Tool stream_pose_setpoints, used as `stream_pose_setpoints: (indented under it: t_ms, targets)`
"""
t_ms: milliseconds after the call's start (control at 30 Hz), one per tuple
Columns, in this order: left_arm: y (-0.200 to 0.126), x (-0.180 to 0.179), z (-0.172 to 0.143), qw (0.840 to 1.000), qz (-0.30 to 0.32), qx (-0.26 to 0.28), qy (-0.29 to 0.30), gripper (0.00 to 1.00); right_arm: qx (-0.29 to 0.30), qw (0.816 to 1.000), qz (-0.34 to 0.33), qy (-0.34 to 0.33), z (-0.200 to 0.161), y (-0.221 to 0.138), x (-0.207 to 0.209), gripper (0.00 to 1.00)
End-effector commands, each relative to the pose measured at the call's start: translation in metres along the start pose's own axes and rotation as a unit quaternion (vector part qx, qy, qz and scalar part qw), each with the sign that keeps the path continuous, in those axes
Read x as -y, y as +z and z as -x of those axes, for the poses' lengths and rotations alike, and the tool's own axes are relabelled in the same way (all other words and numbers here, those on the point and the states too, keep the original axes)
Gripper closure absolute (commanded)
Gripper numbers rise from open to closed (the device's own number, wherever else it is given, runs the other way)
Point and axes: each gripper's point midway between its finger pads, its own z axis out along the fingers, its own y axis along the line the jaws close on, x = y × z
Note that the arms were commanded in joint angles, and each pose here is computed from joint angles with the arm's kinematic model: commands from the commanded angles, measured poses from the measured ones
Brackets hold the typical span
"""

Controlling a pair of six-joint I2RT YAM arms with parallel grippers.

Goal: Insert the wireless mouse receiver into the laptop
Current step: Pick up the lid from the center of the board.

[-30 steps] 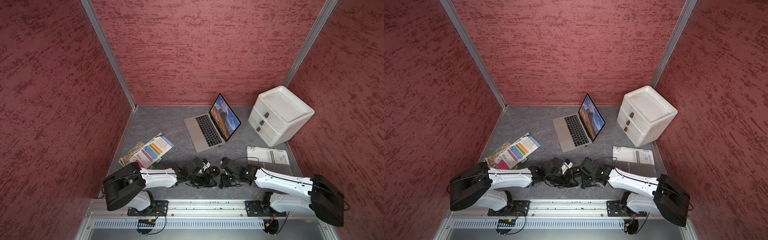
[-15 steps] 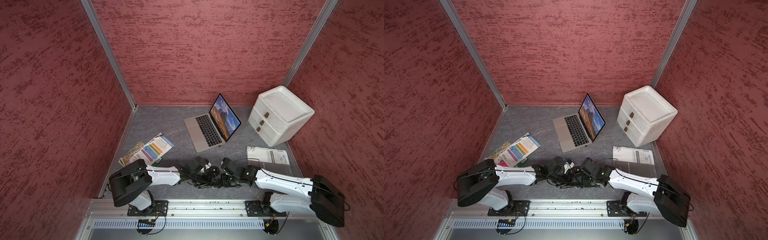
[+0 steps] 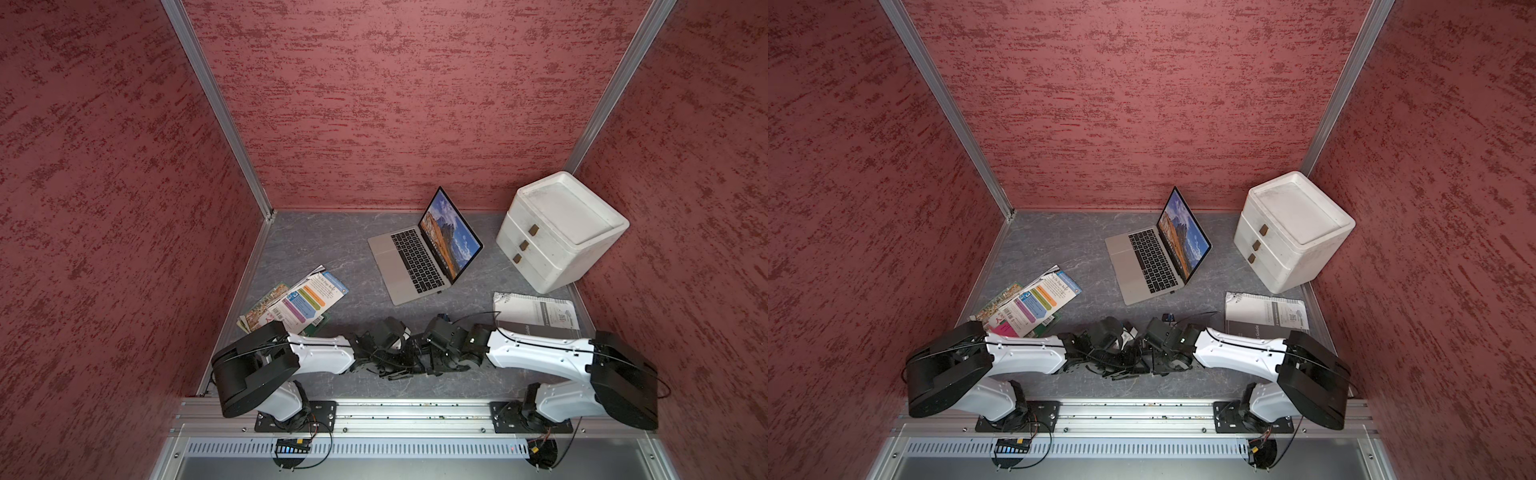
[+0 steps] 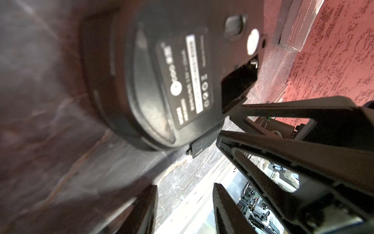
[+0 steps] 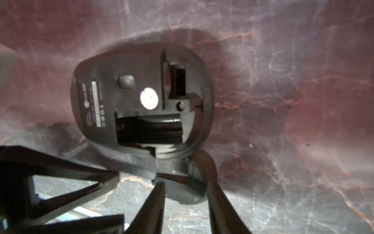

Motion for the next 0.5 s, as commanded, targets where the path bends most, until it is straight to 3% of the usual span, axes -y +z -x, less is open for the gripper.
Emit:
stream_pose_setpoints:
  t_ms: [0,200,467]
  targets:
    - [-0.003,-0.014,0.001,1.000,0.018,0.013,-0.008,0.53,0.016,0.997,-0.069,0.004,0.006,0.000,0.014,0.59]
    - [-0.004,-0.013,0.001,1.000,0.014,0.014,-0.004,0.53,0.034,0.994,-0.106,0.010,0.014,0.001,0.021,0.62]
    - [0.000,-0.010,0.000,1.000,0.005,0.007,0.001,0.51,0.010,0.995,-0.101,0.005,0.007,0.019,0.019,0.68]
